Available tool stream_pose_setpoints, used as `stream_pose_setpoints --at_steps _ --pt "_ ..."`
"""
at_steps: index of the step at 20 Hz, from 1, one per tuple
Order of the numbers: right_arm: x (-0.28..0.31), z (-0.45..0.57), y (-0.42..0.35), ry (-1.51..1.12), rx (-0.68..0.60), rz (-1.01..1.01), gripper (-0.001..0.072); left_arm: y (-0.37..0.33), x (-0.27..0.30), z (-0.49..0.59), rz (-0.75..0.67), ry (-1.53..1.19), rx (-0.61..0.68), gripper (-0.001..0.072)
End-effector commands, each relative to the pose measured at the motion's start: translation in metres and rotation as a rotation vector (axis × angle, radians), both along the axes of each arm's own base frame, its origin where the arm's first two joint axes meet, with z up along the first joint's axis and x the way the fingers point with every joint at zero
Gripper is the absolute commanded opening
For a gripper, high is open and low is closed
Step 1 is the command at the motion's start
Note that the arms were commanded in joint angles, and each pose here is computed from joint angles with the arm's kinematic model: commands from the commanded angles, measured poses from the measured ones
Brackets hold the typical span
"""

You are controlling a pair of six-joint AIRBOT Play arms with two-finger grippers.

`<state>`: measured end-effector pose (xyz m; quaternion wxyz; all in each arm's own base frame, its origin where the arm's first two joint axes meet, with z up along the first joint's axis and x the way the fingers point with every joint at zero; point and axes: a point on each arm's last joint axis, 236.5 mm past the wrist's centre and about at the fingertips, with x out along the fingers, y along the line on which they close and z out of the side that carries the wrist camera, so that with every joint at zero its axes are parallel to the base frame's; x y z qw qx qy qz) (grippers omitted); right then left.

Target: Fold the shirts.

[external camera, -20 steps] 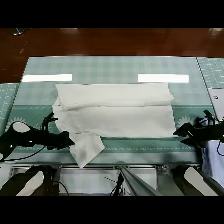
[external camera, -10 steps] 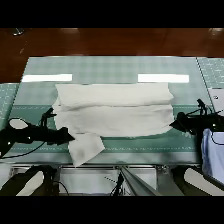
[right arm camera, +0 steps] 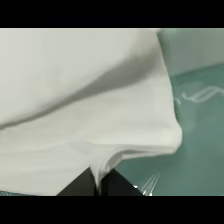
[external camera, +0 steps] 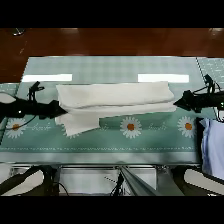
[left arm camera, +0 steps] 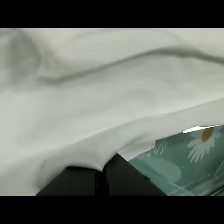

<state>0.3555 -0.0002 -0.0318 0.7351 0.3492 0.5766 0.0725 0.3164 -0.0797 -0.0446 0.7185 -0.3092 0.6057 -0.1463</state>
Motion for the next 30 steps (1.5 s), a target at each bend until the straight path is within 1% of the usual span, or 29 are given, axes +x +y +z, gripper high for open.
stream_pose_setpoints --at_steps 1,5,8,11,12,13,14,15,17,18,19,21,23,25,27,28,29,30 --pt "0.045 -0.001 0.008 -0.036 -0.005 -0.004 0.0026 0.001 0.058 -0.001 0.031 0.010 -0.033 0.0022" --pt "0.090 -0.004 0.003 -0.049 0.002 -0.032 0.0026 0.000 0.111 -0.003 0.023 0.042 -0.065 0.0022" --pt "0.117 -0.005 0.000 -0.069 0.032 -0.046 0.0026 0.004 0.145 -0.003 0.023 0.030 -0.073 0.0022" --pt "0.135 -0.019 0.001 -0.062 0.058 -0.056 0.0026 0.008 0.167 -0.013 0.038 0.035 -0.078 0.0021" --pt "0.140 -0.027 0.005 -0.062 0.065 -0.057 0.0027 0.005 0.168 -0.019 0.022 0.052 -0.084 0.0022" --pt "0.145 -0.033 0.008 -0.066 0.069 -0.067 0.0145 0.001 0.166 -0.027 0.013 0.069 -0.088 0.0099" --pt "0.148 -0.037 0.011 -0.067 0.075 -0.078 0.0497 -0.004 0.163 -0.033 0.000 0.088 -0.091 0.0434" --pt "0.151 -0.038 0.010 -0.077 0.068 -0.078 0.0628 -0.005 0.159 -0.035 -0.008 0.103 -0.096 0.0696" --pt "0.152 -0.025 -0.007 -0.091 0.067 -0.083 0.0626 0.012 0.151 -0.028 -0.015 0.138 -0.092 0.0700" --pt "0.151 -0.014 -0.019 -0.094 0.078 -0.083 0.0626 0.032 0.142 -0.022 -0.020 0.179 -0.068 0.0700" --pt "0.147 -0.003 -0.033 -0.094 0.088 -0.084 0.0626 0.056 0.130 -0.016 -0.018 0.220 -0.028 0.0700" --pt "0.131 0.004 -0.064 -0.065 0.101 -0.095 0.0626 0.109 0.103 0.001 0.000 0.255 0.091 0.0700" --pt "0.110 -0.006 -0.086 -0.002 0.084 -0.093 0.0626 0.154 0.080 0.020 0.061 0.244 0.214 0.0700" --pt "0.095 -0.024 -0.095 0.054 0.045 -0.079 0.0626 0.176 0.072 0.040 0.185 0.128 0.270 0.0700" --pt "0.090 -0.039 -0.084 0.088 0.064 -0.043 0.0626 0.169 0.072 0.059 0.297 -0.046 0.285 0.0700" --pt "0.090 -0.044 -0.072 0.099 0.085 -0.011 0.0626 0.152 0.069 0.068 0.331 -0.135 0.264 0.0700" --pt "0.091 -0.049 -0.057 0.108 0.111 0.019 0.0625 0.126 0.061 0.072 0.324 -0.196 0.222 0.0700" --pt "0.093 -0.054 -0.043 0.115 0.129 0.043 0.0626 0.094 0.047 0.072 0.285 -0.218 0.160 0.0700"
